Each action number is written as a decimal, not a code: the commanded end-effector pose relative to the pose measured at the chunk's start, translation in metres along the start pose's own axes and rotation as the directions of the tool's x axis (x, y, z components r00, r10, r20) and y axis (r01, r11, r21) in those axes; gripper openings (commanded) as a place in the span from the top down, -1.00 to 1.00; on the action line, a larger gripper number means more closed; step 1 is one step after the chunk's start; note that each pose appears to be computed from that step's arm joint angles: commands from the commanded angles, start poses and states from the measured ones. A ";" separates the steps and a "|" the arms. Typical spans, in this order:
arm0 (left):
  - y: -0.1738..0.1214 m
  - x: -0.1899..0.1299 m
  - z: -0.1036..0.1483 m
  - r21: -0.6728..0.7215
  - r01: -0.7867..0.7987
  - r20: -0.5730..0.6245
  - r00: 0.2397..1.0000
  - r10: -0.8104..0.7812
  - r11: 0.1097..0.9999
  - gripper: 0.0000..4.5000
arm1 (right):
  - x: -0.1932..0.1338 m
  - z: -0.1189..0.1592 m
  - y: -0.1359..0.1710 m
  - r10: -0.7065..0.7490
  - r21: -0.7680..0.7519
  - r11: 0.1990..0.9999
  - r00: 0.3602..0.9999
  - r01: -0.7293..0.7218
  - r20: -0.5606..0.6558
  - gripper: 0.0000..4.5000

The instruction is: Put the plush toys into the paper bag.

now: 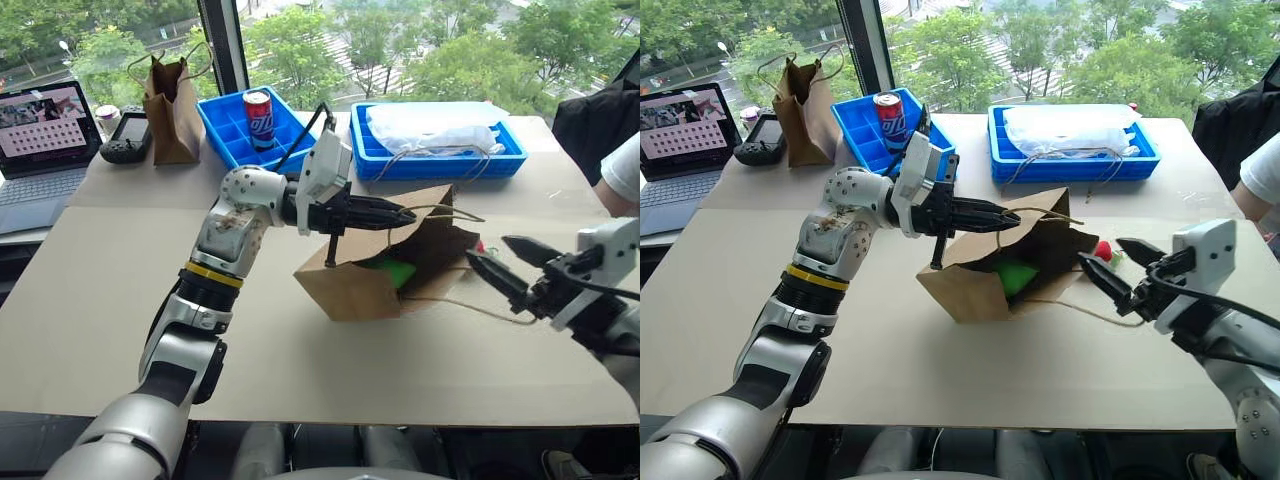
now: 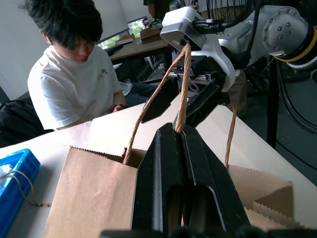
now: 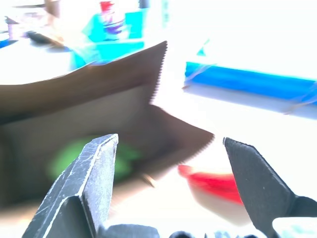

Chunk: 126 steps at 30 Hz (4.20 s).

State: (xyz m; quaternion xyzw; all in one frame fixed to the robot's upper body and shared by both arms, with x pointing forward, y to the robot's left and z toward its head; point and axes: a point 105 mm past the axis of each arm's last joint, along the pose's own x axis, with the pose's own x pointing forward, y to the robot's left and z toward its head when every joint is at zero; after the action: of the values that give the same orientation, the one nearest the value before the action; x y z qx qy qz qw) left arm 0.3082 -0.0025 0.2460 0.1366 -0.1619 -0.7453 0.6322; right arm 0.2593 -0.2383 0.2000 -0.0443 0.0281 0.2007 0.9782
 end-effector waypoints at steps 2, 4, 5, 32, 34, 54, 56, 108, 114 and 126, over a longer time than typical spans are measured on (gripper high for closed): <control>0.004 0.000 0.014 0.066 -0.012 0.011 1.000 0.011 0.998 1.00 | 0.032 -0.028 -0.074 -0.354 -0.018 0.935 0.934 0.354 -0.053 -0.70; 0.005 -0.001 0.014 0.068 -0.016 0.009 1.000 0.016 0.998 1.00 | 0.045 -0.036 -0.090 -0.418 0.067 0.905 0.907 0.420 -0.040 -0.70; 0.005 -0.002 0.015 0.071 -0.019 0.006 1.000 0.019 0.997 1.00 | 0.053 -0.044 -0.095 -0.438 0.094 0.892 0.897 0.442 -0.057 -0.70; 0.005 0.007 0.028 0.002 -0.037 0.092 0.995 0.037 0.999 1.00 | 0.027 0.002 -0.114 -0.623 -0.058 0.776 0.778 0.628 0.082 0.99; 0.003 0.010 0.027 0.015 -0.023 0.085 0.996 0.021 1.000 1.00 | 0.015 0.027 -0.117 -0.649 -0.090 0.743 0.747 0.663 0.144 0.99; -0.017 0.045 0.014 -0.174 0.003 0.184 0.982 0.029 0.985 1.00 | -0.022 0.045 -0.028 -0.467 -0.077 0.881 0.884 0.467 0.024 0.99; -0.010 0.051 0.008 -0.232 -0.049 0.178 0.980 0.092 0.971 1.00 | -0.025 0.044 -0.022 -0.455 -0.084 0.887 0.891 0.454 0.007 0.99; -0.002 0.052 0.005 -0.259 -0.126 0.168 0.971 0.173 0.958 1.00 | -0.064 -0.065 0.002 -0.302 0.560 0.749 0.935 0.354 -0.186 -0.98; -0.001 0.050 0.007 -0.258 -0.134 0.170 0.969 0.181 0.957 1.00 | -0.064 -0.087 0.012 -0.297 0.696 0.630 0.935 0.344 -0.194 -0.98; 0.001 0.045 0.005 -0.236 -0.160 0.152 0.968 0.199 0.959 1.00 | -0.045 0.001 0.030 -0.183 0.745 0.662 0.947 -0.081 0.265 0.56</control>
State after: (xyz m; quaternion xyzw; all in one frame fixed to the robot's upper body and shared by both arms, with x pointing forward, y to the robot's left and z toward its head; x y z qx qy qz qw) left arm 0.3029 -0.0483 0.2412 -0.0287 -0.1157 -0.7102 0.6938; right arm 0.2081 -0.2391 0.1699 0.3788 0.0031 0.0935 0.9207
